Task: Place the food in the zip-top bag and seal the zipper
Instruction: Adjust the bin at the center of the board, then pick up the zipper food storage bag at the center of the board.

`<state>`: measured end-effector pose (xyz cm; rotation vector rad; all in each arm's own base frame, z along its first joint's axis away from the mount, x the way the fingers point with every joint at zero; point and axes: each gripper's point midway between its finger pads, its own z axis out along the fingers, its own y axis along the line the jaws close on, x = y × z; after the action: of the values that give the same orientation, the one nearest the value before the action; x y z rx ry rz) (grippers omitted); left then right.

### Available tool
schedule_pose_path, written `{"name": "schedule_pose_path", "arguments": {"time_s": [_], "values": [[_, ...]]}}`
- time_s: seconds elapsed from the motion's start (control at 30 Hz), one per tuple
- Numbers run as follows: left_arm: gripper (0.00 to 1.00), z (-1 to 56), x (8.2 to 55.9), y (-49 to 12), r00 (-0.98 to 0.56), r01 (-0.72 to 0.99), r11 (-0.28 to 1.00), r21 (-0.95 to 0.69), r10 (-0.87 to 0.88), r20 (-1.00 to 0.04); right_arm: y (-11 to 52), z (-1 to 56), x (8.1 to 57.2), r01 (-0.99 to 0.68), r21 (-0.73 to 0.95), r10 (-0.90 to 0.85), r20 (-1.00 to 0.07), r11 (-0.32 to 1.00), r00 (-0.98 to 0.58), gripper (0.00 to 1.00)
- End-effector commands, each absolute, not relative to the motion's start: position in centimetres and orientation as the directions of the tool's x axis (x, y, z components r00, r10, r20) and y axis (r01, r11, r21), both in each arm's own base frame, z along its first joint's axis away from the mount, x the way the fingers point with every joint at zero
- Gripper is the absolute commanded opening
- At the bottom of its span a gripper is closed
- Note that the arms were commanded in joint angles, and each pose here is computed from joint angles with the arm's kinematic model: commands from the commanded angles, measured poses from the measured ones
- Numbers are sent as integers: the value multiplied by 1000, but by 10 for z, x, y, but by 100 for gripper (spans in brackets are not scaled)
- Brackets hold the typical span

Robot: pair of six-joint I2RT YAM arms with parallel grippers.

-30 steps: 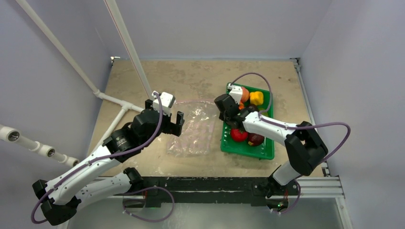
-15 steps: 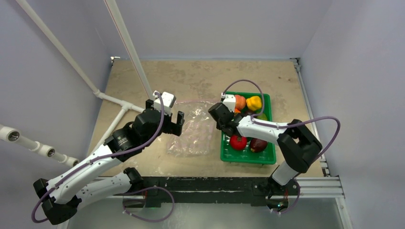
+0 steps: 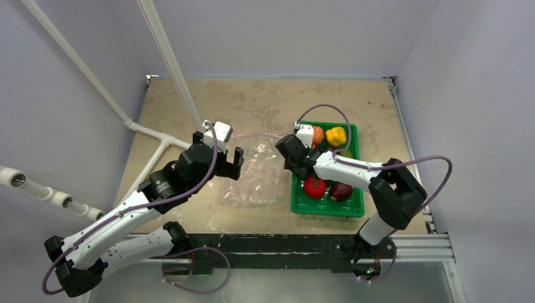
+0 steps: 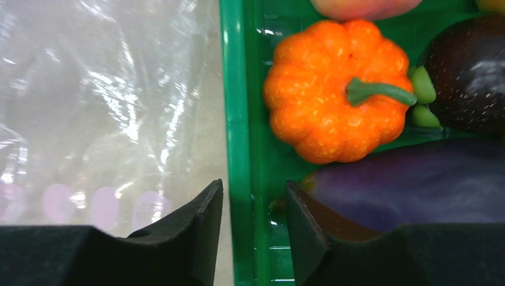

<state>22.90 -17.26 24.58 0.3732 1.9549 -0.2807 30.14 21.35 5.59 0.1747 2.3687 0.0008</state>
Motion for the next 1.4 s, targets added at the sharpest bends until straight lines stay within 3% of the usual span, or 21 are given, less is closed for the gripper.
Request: {"name": "schedule_pose_path", "arguments": {"time_s": [0.0, 0.27, 0.47, 0.63, 0.87, 1.37], "values": [[98, 248, 230, -170, -367, 378, 926, -21, 129, -921, 225, 122, 321, 143, 171, 223, -757, 975, -614, 47], [99, 248, 231, -167, -368, 357, 934, -20, 121, -922, 254, 193, 341, 41, 284, 260, -800, 958, -540, 57], [99, 252, 230, -165, -359, 356, 934, -27, 110, -927, 280, 191, 350, -13, 320, 257, -782, 947, -568, 60], [99, 252, 229, -167, -358, 365, 931, -28, 112, -927, 297, 176, 360, -10, 350, 279, -764, 937, -582, 71], [99, 253, 228, -169, -357, 377, 926, -34, 112, -927, 295, 145, 370, 114, 329, 329, -732, 937, -596, 69], [99, 257, 226, -171, -348, 401, 915, -46, 106, -931, 267, 109, 342, 284, 330, 435, -657, 900, -615, 63]]}}
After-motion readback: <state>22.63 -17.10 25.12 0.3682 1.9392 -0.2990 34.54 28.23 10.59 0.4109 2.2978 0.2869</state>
